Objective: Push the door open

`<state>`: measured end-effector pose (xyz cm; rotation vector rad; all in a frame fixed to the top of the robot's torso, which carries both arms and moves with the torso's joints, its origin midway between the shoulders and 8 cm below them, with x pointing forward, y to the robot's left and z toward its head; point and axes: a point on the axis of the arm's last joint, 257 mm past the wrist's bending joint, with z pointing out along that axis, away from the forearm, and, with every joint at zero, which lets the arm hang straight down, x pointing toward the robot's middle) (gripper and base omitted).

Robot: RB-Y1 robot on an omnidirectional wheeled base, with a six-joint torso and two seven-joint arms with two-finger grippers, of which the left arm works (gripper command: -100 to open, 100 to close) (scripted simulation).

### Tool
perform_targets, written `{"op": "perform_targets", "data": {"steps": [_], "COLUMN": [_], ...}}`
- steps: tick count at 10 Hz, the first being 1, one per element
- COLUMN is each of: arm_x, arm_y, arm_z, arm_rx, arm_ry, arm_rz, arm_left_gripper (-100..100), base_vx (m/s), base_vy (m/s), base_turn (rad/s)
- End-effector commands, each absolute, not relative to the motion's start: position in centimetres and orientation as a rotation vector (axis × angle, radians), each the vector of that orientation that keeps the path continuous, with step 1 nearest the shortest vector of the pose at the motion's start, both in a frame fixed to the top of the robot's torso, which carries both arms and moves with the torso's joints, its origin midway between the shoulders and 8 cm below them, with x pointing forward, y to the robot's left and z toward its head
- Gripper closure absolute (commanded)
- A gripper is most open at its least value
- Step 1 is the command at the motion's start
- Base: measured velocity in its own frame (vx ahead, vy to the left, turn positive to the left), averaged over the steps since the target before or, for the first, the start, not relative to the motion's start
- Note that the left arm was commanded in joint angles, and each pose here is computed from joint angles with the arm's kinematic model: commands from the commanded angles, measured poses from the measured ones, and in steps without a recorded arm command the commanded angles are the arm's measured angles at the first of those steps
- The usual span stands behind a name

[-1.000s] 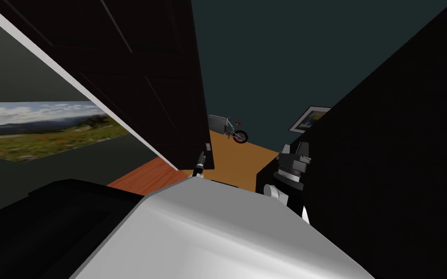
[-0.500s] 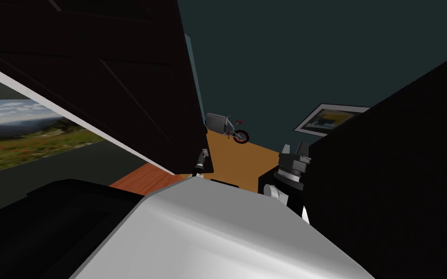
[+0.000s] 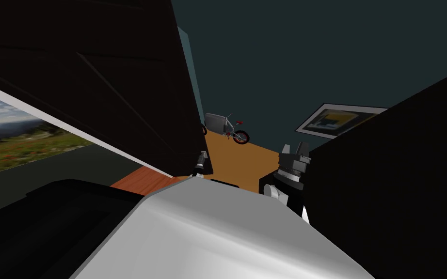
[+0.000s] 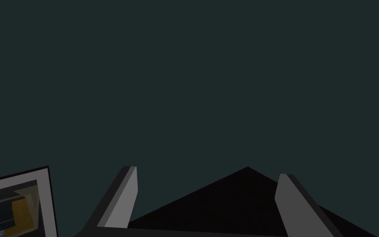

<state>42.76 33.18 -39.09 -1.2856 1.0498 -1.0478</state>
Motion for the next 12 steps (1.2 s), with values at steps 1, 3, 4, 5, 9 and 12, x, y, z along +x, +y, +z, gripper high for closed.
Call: {"op": "perform_targets", "data": {"steps": [1, 3, 4, 5, 9, 12], "arm_x": [42.7, 42.7, 42.7, 42.5, 42.2, 41.8], "arm_y": [33.2, 33.2, 33.2, 33.9, 36.3, 38.4], "arm_z": [-39.1, -39.1, -39.1, -39.3, -39.2, -39.1], "arm_rx": [-1.286, -1.286, -1.286, -1.295, -1.314, -1.337], "arm_ry": [1.05, 1.05, 1.05, 1.044, 1.006, 0.964], "arm_rz": [-1.048, -1.048, -1.048, -1.031, -0.99, -0.951], "arm_left_gripper": [100, 100, 100, 100, 100, 100], "base_vx": [-0.02, -0.008, 0.0, 0.111, 0.192, 0.195], "base_vy": [0.0, -0.002, 0.0, 0.002, -0.046, -0.037], "base_turn": [-0.005, 0.001, 0.0, 0.028, 0.061, 0.068]}}
